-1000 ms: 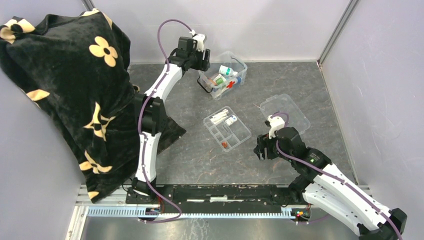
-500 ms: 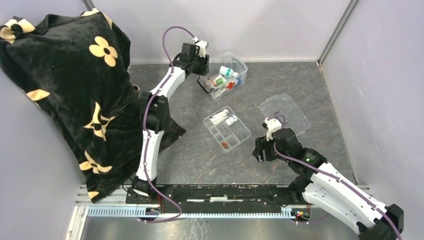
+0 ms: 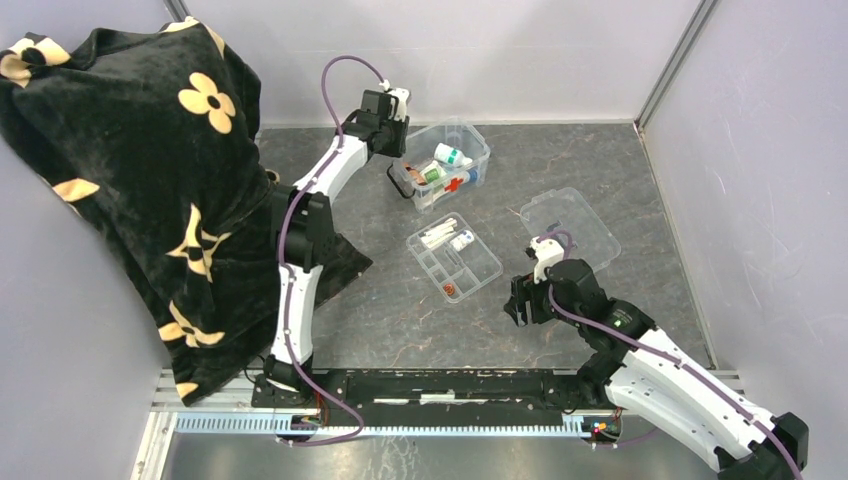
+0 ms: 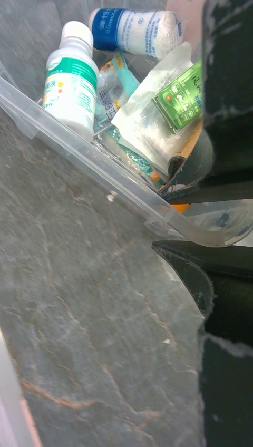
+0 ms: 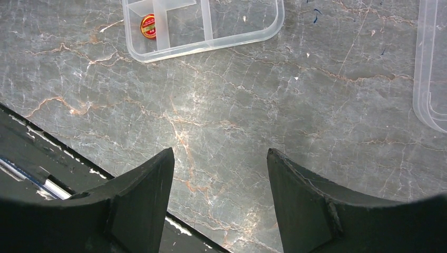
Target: Organize the medicine kit
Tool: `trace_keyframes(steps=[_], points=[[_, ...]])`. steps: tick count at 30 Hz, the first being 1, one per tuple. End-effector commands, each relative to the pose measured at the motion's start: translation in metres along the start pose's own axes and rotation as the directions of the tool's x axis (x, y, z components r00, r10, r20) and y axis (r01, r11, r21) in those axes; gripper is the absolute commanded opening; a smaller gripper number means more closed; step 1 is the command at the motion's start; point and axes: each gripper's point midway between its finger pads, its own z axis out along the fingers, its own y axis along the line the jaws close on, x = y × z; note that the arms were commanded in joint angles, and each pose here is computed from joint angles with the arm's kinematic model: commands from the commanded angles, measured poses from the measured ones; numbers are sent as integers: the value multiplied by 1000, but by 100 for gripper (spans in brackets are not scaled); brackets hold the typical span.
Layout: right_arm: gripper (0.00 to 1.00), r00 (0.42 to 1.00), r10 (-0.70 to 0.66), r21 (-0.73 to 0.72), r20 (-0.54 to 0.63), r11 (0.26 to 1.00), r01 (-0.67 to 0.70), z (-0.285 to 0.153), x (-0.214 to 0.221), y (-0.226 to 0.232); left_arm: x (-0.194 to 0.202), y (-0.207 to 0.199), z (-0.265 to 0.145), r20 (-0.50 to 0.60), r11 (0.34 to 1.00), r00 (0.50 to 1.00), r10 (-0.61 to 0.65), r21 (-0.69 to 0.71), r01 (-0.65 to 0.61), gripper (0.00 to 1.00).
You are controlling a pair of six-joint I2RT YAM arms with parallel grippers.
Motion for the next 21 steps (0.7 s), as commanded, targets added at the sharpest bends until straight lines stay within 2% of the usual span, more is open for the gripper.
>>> trace_keyframes(steps=[1, 6, 10, 15, 21], points=[[72, 999, 11, -18, 41, 1000, -10, -1, -8, 4, -7, 17, -48, -13, 989, 997, -71, -132, 69, 28], [72, 999, 22, -22, 47, 1000, -21, -2, -7, 4, 18, 16, -82, -42, 963, 978, -203, -192, 191, 38], [72, 998, 22, -23, 50, 1000, -21, -4, -8, 4, 34, 1, -94, -90, 971, 973, -214, -124, 202, 52], [72, 998, 22, -24, 54, 999, -21, -6, -8, 4, 36, -2, -89, -175, 995, 981, -86, -65, 76, 60], [72, 998, 30, -24, 49, 999, -29, -5, -7, 4, 21, -4, -70, -144, 994, 983, 113, 32, -109, 61]])
